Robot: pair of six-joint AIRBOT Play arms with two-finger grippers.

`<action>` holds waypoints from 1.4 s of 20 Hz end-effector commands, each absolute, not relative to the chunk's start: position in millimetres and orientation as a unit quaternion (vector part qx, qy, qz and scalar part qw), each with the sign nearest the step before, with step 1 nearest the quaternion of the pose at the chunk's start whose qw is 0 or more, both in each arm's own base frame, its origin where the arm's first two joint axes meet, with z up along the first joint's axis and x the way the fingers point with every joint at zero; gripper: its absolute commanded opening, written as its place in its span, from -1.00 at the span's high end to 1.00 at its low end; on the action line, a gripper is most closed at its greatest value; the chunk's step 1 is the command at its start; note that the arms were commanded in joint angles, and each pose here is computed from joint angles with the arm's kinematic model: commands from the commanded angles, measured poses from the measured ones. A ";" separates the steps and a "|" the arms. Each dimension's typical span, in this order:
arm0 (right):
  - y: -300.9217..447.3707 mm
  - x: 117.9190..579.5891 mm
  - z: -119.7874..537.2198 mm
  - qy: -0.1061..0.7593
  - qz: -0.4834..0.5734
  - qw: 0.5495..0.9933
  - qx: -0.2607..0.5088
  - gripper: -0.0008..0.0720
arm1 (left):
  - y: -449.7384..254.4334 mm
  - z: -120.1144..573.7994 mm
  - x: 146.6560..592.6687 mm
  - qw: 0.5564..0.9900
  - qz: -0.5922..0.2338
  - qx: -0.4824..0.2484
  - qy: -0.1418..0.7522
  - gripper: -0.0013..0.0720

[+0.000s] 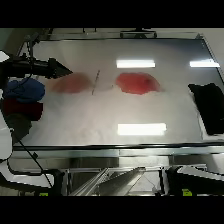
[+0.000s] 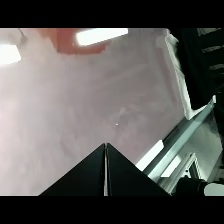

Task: Fold the shirts.

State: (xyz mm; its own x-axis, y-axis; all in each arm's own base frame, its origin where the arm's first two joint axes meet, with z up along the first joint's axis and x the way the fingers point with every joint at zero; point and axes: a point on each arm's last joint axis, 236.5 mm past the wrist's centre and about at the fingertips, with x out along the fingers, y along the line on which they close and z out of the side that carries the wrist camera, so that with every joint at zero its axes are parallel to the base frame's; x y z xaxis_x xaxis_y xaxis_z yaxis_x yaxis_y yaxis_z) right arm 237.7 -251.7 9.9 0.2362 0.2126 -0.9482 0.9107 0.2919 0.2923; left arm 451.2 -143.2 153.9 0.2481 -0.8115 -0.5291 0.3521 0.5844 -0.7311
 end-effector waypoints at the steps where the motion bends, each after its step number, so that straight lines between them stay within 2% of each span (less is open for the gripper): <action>1: -217.9 286.5 51.1 0.509 -0.187 0.624 0.563 0.40 | -144.4 158.7 447.2 0.749 -0.395 -0.235 0.477 0.94; 2: -205.1 308.8 70.2 0.486 -0.138 0.651 0.566 0.92 | -144.9 166.0 445.2 0.750 -0.400 -0.229 0.475 0.94; 5: -157.9 349.0 107.7 0.463 -0.035 0.701 0.541 0.92 | -146.4 195.9 442.3 0.760 -0.405 -0.216 0.459 0.96; 9: -73.4 356.6 112.5 0.491 0.049 0.746 0.448 0.93 | -171.1 206.6 408.1 0.755 -0.422 -0.204 0.458 0.96; 12: 6.9 327.1 94.2 0.494 0.096 0.769 0.394 0.93 | -203.6 178.1 356.3 0.733 -0.446 -0.192 0.476 0.96; 16: 99.0 242.1 44.9 0.526 0.170 0.763 0.335 0.92 | -235.6 111.9 271.9 0.697 -0.441 -0.204 0.527 0.96; 20: 120.9 206.8 20.1 0.528 0.186 0.764 0.322 0.92 | -244.4 58.9 208.4 0.675 -0.418 -0.222 0.566 0.96; 28: 121.4 208.4 22.2 0.523 0.188 0.766 0.323 0.92 | -237.2 60.2 190.8 0.703 -0.409 -0.227 0.536 0.96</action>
State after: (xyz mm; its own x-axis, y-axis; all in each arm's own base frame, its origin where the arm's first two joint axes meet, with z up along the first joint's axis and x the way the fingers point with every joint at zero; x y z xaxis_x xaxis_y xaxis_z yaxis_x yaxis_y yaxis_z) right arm 209.6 120.0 22.9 0.3805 0.6238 -0.6827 0.0555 0.7215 0.6901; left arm 193.9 -238.9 59.1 0.0586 -0.8176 -0.5728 0.3201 0.5588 -0.7650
